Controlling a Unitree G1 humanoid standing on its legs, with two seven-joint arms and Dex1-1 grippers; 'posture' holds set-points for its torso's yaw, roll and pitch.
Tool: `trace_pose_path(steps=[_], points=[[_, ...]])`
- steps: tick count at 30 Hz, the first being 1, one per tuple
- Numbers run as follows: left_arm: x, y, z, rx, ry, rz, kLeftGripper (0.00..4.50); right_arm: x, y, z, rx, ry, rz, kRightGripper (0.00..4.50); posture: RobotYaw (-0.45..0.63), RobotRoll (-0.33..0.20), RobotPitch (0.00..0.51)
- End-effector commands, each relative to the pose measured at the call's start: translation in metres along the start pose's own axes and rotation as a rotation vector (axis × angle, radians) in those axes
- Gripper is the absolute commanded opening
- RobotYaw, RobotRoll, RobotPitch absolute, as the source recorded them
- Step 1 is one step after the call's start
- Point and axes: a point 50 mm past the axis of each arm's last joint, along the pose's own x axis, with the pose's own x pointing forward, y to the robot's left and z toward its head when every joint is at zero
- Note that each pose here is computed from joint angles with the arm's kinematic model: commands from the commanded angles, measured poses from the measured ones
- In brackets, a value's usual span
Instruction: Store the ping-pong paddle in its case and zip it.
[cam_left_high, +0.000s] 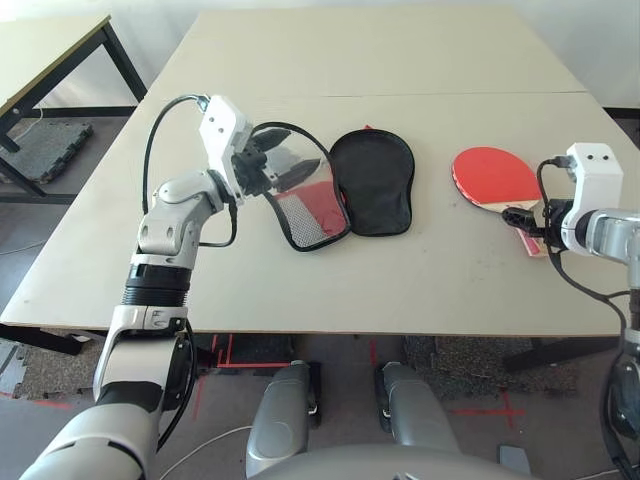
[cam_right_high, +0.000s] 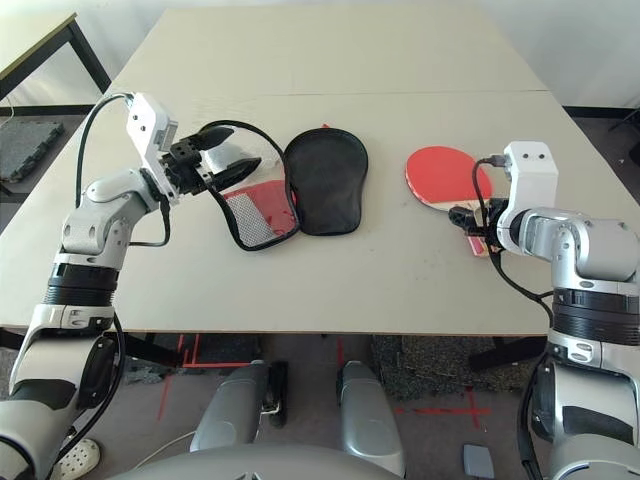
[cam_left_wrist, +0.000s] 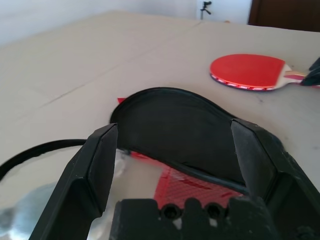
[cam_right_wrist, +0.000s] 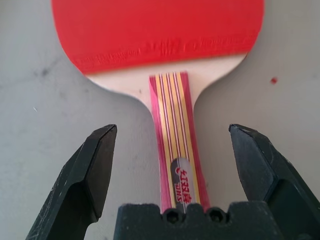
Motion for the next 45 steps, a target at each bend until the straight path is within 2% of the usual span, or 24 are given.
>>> trace_pose_path(steps=[1,2,5,12,13,22,31,36,39,45], points=[[-0.002,-0.006,-0.004,-0.009,0.023,-0.041,4.5,0.006,-0.002,-0.009,0.009,0.036,-0.004,4.48,0.01,0.0,0.16],[-0.002,-0.006,-0.005,-0.007,0.028,-0.043,4.5,0.007,-0.002,-0.01,0.014,0.04,-0.002,4.48,0.01,0.0,0.16],[-0.002,-0.006,-0.006,-0.009,0.028,-0.043,4.5,0.01,-0.002,-0.012,0.02,0.042,-0.002,3.87,0.01,0.0,0.162],[-0.001,-0.006,-0.007,-0.01,0.033,-0.041,4.5,0.011,-0.001,-0.012,0.01,0.035,0.011,1.32,0.01,0.0,0.164],[-0.001,-0.004,-0.007,-0.011,0.037,-0.028,4.5,0.011,-0.001,-0.012,0.009,0.035,0.013,1.14,0.01,0.0,0.163],[-0.003,0.002,-0.007,0.002,0.034,0.028,4.5,0.007,0.012,-0.004,0.05,0.003,0.043,1.12,0.01,0.0,0.163],[-0.006,0.004,-0.009,0.011,0.05,0.034,4.5,-0.005,0.064,0.03,0.048,-0.09,0.18,1.12,0.01,0.0,0.161],[-0.007,0.005,-0.008,0.015,0.052,0.039,4.5,-0.006,0.086,0.04,0.04,-0.084,0.188,1.12,0.02,0.0,0.159],[-0.008,0.005,-0.008,0.017,0.052,0.045,4.5,-0.005,0.11,0.051,0.036,-0.092,0.176,1.12,0.03,0.0,0.156],[-0.009,0.004,-0.009,0.017,0.048,0.052,4.5,-0.003,0.148,0.056,0.037,-0.084,0.195,1.12,0.04,0.0,0.151]])
